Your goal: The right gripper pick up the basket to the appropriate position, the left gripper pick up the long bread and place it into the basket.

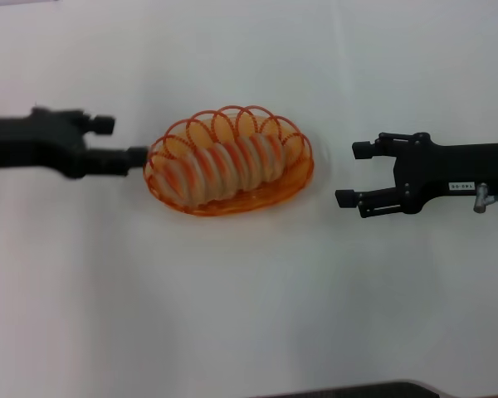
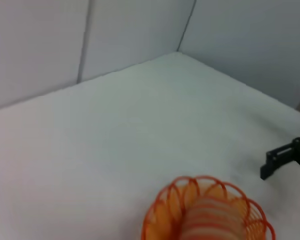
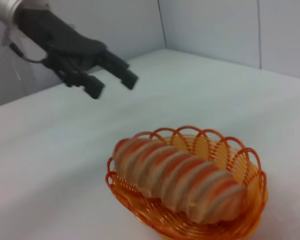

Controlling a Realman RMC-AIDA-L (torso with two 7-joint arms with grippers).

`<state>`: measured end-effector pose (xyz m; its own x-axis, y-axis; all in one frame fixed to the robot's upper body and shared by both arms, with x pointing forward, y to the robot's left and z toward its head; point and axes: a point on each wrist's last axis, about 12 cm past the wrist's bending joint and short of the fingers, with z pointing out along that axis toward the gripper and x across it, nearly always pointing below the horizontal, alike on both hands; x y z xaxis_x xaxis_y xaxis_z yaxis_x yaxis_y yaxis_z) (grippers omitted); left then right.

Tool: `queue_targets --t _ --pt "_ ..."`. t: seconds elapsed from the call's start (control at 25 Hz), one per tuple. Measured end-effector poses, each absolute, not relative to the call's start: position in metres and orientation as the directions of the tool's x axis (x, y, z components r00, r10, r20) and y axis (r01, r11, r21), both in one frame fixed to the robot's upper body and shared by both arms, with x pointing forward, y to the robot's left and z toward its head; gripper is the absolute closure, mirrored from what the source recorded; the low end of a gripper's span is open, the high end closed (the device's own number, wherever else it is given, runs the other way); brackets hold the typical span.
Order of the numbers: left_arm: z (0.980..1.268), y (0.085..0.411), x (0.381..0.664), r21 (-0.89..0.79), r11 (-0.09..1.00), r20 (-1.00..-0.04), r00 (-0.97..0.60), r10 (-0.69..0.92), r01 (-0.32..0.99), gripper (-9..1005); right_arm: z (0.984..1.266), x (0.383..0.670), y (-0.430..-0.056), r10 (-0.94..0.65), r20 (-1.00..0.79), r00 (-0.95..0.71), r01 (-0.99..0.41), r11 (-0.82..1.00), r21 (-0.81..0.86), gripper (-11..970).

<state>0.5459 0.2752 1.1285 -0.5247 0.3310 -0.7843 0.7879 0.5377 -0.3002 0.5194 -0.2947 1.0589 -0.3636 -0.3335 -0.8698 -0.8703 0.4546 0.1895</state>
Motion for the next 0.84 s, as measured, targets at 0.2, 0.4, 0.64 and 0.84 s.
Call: queue_targets --t 0.2,0.4,0.64,0.84 --pt "1.105 0.302 0.523 -0.366 0.566 -0.754 -0.592 0.284 0.739 156 1.059 0.522 -0.293 -0.343 -0.868 -0.358 -0.874 0.450 0.182 17" --pt "1.086 0.316 0.505 -0.405 0.573 -0.745 -0.620 0.246 0.713 156 1.057 0.521 -0.292 -0.345 -0.867 -0.360 -0.872 0.456 0.180 17" --pt "1.069 0.322 0.490 -0.430 0.568 -0.744 -0.632 0.219 0.702 155 1.055 0.520 -0.290 -0.354 -0.859 -0.369 -0.872 0.452 0.188 17" --pt "1.063 0.321 0.484 -0.439 0.562 -0.745 -0.634 0.208 0.701 155 1.053 0.519 -0.290 -0.354 -0.858 -0.373 -0.869 0.456 0.190 17"
